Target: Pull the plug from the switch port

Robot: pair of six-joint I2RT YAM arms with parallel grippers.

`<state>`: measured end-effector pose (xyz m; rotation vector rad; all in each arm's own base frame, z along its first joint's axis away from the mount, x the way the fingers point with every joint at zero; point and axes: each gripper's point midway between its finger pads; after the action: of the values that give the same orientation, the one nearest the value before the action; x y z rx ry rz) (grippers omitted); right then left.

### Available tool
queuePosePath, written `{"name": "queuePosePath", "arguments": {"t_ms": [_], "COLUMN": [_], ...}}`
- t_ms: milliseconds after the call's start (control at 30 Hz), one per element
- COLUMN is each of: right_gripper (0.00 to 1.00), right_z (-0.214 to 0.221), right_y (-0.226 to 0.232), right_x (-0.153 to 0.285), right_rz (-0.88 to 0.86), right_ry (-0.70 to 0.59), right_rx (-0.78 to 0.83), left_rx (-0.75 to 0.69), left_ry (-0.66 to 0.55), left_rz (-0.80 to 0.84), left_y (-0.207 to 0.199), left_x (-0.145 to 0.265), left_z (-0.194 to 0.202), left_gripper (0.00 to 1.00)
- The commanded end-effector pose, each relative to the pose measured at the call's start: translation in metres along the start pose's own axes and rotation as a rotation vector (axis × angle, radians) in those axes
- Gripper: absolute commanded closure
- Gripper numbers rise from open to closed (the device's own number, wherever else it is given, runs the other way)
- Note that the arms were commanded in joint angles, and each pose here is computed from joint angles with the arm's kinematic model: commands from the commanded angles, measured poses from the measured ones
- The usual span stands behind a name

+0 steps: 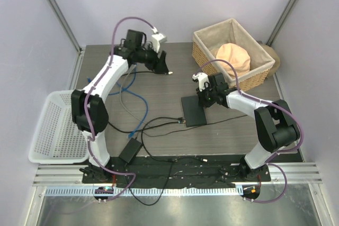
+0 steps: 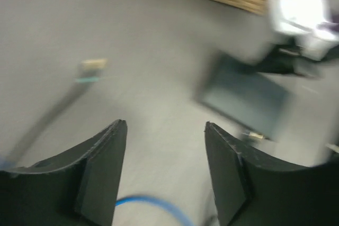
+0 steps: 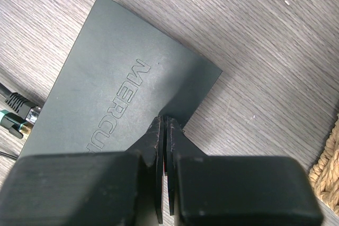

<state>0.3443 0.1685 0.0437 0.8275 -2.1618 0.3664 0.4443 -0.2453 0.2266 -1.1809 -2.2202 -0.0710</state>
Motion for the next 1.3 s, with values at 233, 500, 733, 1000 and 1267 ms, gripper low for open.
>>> {"name": "queuePosePath", "arguments": {"t_ms": [233,500,733,1000,1267], "right_gripper": [0.99,0.99,0.99,0.99,0.99], "right_z": [0.055,0.045,-0.056,-0.047,-0.013], "right_y": [0.007,0.008,-0.007,-0.025,0.007], "right_x": [-0.002,0.013,0.067,0.077,0.064], "right_rz": [-0.009,0.001,0.015,0.051,-0.085], "right_ry": [0.174,0.15,-0.044,-0.018,0.006], "right_rx": [-0.025,-0.036,-0.057,-0.081,-0.112], "left_rx": [0.409,0.439,0.522,0.506,0.426], "left_ry": [0.346,0.455,0.423,0.312,0.276], "left_rz": [0.544,0.417,0.492,0.494,0.371], "left_y": [-0.111,-0.106,-0.106,-0.09,-0.078], "left_x": [-0.064,-0.109,-0.157,-0.168,-0.106], "left_z": [0.145,0.178,0.161,0.117,0.113], "left_gripper": [0.43,0.49,0.51,0.48,0.43]}}
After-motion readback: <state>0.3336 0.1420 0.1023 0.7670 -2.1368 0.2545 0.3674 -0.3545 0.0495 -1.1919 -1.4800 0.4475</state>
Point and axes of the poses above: each gripper's point midway between its finger pads, its own x axis back along the fingers, its own y axis along the line the jaws close on, z = x × y, and after that the axes turned 3 degrees about x, right-handed
